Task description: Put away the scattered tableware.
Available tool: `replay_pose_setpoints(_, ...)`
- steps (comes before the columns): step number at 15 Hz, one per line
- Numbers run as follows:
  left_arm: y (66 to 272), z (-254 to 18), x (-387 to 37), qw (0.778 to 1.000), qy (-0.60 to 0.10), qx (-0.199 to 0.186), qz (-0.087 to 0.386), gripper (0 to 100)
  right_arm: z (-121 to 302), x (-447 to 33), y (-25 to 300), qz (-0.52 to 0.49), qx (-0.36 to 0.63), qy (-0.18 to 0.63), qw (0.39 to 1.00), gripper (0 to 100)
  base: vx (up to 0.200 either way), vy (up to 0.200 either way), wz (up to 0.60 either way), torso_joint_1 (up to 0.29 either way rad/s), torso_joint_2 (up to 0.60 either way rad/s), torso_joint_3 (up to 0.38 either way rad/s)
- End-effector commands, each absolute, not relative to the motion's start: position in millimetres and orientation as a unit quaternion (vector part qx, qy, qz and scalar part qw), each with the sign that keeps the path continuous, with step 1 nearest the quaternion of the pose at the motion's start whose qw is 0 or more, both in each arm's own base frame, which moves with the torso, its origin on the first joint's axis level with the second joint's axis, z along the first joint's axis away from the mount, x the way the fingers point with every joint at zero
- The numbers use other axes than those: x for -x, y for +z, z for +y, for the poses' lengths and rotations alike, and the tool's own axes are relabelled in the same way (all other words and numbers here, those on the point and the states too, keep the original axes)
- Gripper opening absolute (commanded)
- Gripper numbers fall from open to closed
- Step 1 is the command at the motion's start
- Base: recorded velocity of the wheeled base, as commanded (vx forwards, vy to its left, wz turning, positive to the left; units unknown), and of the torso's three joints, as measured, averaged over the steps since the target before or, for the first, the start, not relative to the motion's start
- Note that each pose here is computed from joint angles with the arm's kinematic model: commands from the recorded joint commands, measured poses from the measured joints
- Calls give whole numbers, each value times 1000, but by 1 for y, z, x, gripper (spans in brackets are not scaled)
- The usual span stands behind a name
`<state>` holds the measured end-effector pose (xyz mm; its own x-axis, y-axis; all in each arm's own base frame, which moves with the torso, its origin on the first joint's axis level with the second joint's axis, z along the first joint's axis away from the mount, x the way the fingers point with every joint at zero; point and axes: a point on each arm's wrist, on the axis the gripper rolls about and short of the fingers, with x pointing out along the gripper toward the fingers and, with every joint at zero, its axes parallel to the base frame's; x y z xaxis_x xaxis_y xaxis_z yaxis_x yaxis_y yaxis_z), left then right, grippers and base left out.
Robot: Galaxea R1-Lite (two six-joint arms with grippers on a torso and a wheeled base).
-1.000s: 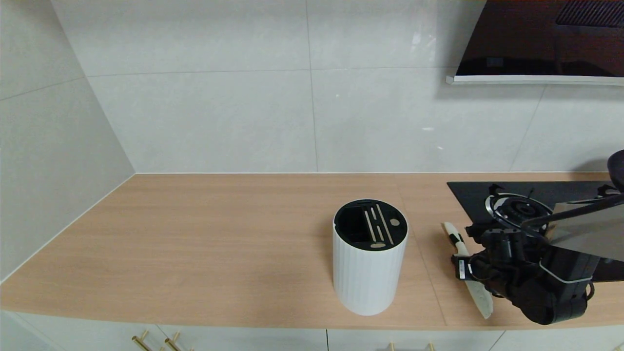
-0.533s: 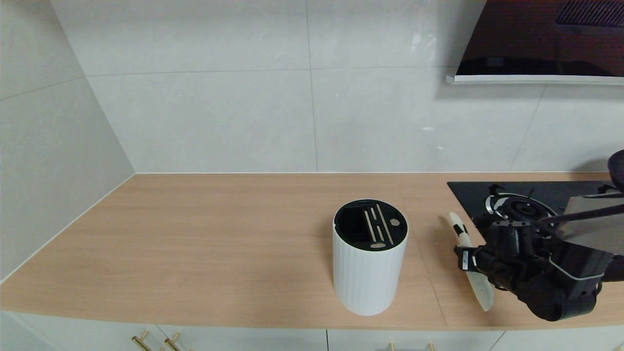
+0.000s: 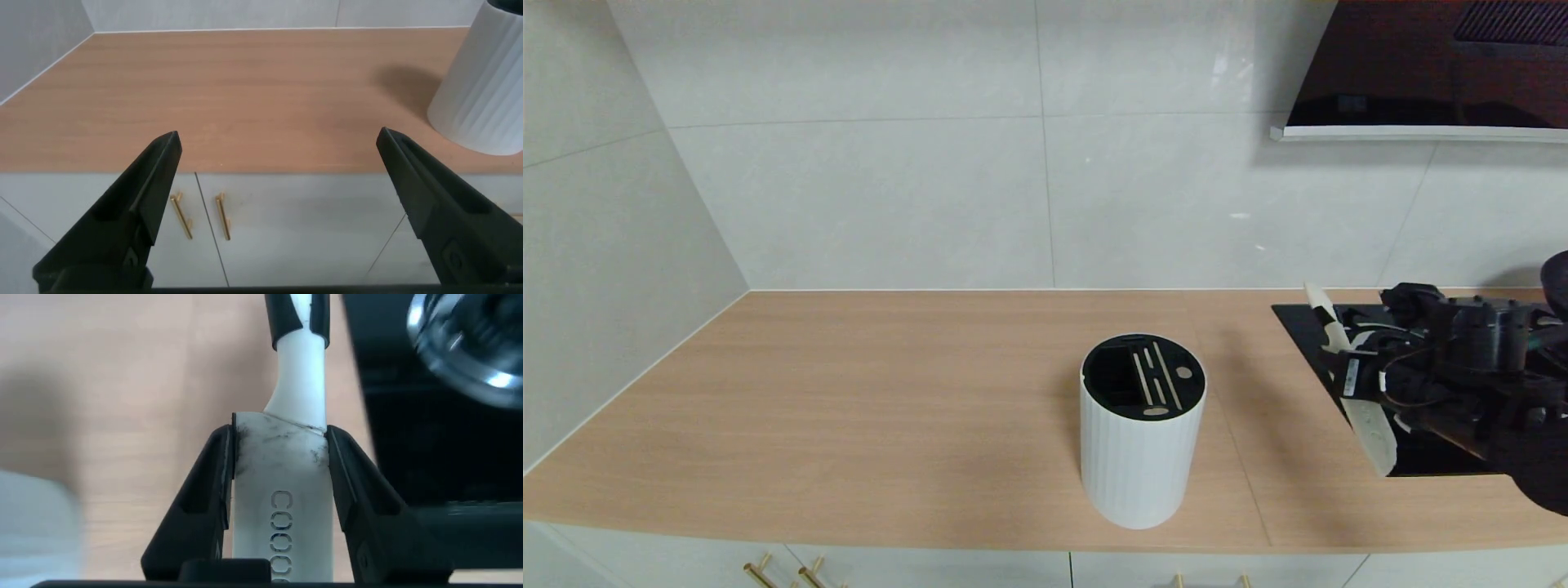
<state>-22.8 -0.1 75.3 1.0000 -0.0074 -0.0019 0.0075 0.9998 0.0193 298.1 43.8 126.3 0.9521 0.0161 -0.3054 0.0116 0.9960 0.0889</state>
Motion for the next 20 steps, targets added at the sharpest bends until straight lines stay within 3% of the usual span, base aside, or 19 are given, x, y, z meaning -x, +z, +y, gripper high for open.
replay_pose_setpoints(1, 81, -1, 24, 1000, -19, -12, -11, 100, 58, -260, 207, 67, -57, 54, 995, 0, 0, 0, 0, 0, 0, 0)
replay_pose_setpoints(3, 122, -4, 39, 993, -92, 4, -72, 100, 73, -251, 235, 40, -60, 92, 993, 0, 0, 0, 0, 0, 0, 0)
replay_pose_setpoints(4, 152, -6, 43, 984, -170, 12, -59, 100, 86, -245, 253, 27, -62, 131, 989, 0, 0, 0, 0, 0, 0, 0)
replay_pose_setpoints(5, 175, -7, 37, 978, -207, 17, -24, 100, 97, -241, 264, 21, -63, 156, 986, 0, 0, 0, 0, 0, 0, 0)
replay_pose_setpoints(7, 219, -11, -4, 965, -257, 30, 49, 100, 116, -226, 276, 21, -62, 202, 977, 0, 0, 0, 0, 0, 0, 0)
replay_pose_setpoints(9, 253, -14, -50, 953, -287, 45, 89, 100, 129, -207, 282, 16, -66, 254, 965, 0, 0, 0, 0, 0, 0, 0)
replay_pose_setpoints(11, 267, -21, -77, 937, -325, 63, 116, 100, 138, -194, 282, 32, -61, 292, 954, 0, 0, 0, 0, 0, 0, 0)
replay_pose_setpoints(12, 272, -36, -97, 912, -375, 93, 140, 100, 150, -185, 280, 52, -68, 322, 943, 0, 0, 0, 0, 0, 0, 0)
replay_pose_setpoints(15, 275, -69, -140, 874, -428, 177, 147, 100, 176, -183, 268, 85, -85, 359, 926, 0, 0, 0, 0, 0, 0, 0)
replay_pose_setpoints(16, 273, -79, -154, 870, -424, 202, 151, 100, 184, -187, 261, 95, -84, 362, 923, 0, 0, 0, 0, 0, 0, 0)
replay_pose_setpoints(17, 273, -79, -154, 870, -424, 202, 151, 100, 184, -187, 261, 95, -84, 362, 923, 0, 0, 0, 0, 0, 0, 0)
replay_pose_setpoints(18, 260, -98, -183, 871, -391, 251, 159, 100, 204, -196, 248, 99, -90, 369, 920, 0, 0, 0, 0, 0, 0, 0)
replay_pose_setpoints(20, 249, -117, -195, 862, -387, 287, 157, 100, 212, -201, 244, 81, -98, 357, 926, 0, 0, 0, 0, 0, 0, 0)
